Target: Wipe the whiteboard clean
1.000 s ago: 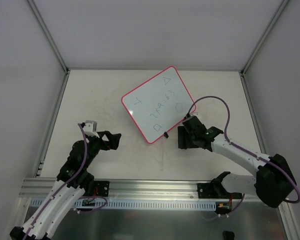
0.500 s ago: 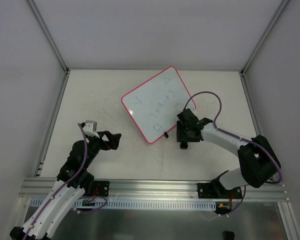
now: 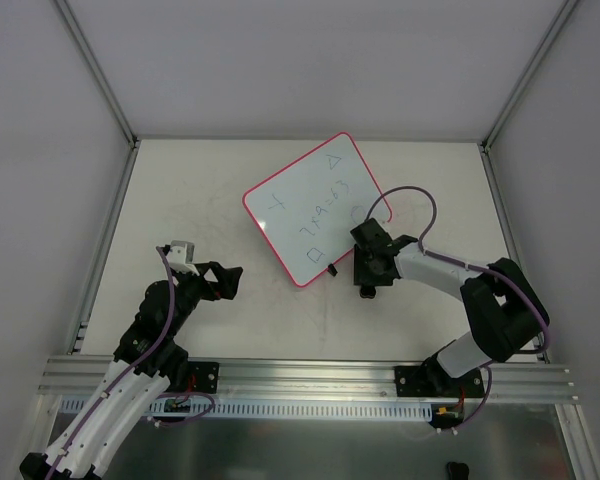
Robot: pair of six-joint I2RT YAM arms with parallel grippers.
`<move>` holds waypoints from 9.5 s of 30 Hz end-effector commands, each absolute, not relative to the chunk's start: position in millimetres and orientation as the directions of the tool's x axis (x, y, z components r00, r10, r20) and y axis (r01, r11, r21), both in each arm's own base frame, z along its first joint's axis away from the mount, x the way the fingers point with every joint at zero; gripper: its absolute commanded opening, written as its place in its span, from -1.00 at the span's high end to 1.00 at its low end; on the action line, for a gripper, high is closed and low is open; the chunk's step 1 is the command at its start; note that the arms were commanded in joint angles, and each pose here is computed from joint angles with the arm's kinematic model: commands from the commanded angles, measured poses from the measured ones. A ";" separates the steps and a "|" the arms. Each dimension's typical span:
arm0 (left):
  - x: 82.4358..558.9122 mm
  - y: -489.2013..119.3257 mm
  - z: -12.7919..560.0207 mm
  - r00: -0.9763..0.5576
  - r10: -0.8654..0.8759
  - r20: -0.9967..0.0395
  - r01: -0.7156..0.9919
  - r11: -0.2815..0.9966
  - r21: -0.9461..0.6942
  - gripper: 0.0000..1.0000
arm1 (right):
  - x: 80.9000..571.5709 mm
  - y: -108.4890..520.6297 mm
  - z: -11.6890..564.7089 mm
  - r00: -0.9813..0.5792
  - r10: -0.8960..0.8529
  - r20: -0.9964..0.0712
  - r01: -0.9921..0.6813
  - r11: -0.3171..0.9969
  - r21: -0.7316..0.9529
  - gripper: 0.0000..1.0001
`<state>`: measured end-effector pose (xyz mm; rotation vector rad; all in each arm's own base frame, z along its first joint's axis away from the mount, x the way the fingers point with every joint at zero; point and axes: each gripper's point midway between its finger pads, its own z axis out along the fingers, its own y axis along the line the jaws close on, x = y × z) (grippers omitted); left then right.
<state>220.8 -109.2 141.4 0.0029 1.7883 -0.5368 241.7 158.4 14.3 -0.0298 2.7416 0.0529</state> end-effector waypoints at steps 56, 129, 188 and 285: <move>221.3 -115.5 158.3 -0.266 -0.271 -0.925 0.318 0.881 -0.350 -0.98 | 247.9 148.2 44.1 -0.894 -0.020 -0.448 -0.009 1.000 -0.027 0.05; 221.5 -117.7 158.9 -0.275 -0.277 -0.921 0.323 0.876 -0.360 -0.98 | 252.3 157.8 74.3 -0.864 -0.056 -0.500 -0.095 0.994 0.052 0.56; 291.7 -191.3 167.5 -0.404 -0.557 -0.726 0.566 0.471 -0.676 -0.47 | 348.7 391.2 237.4 -0.321 -0.431 -0.844 -0.792 0.610 -0.011 1.00; 306.5 -237.6 162.8 -0.439 -0.540 -0.718 0.604 0.415 -0.681 1.00 | 394.9 355.3 155.1 -0.502 -0.386 -0.774 -0.657 0.753 0.051 1.00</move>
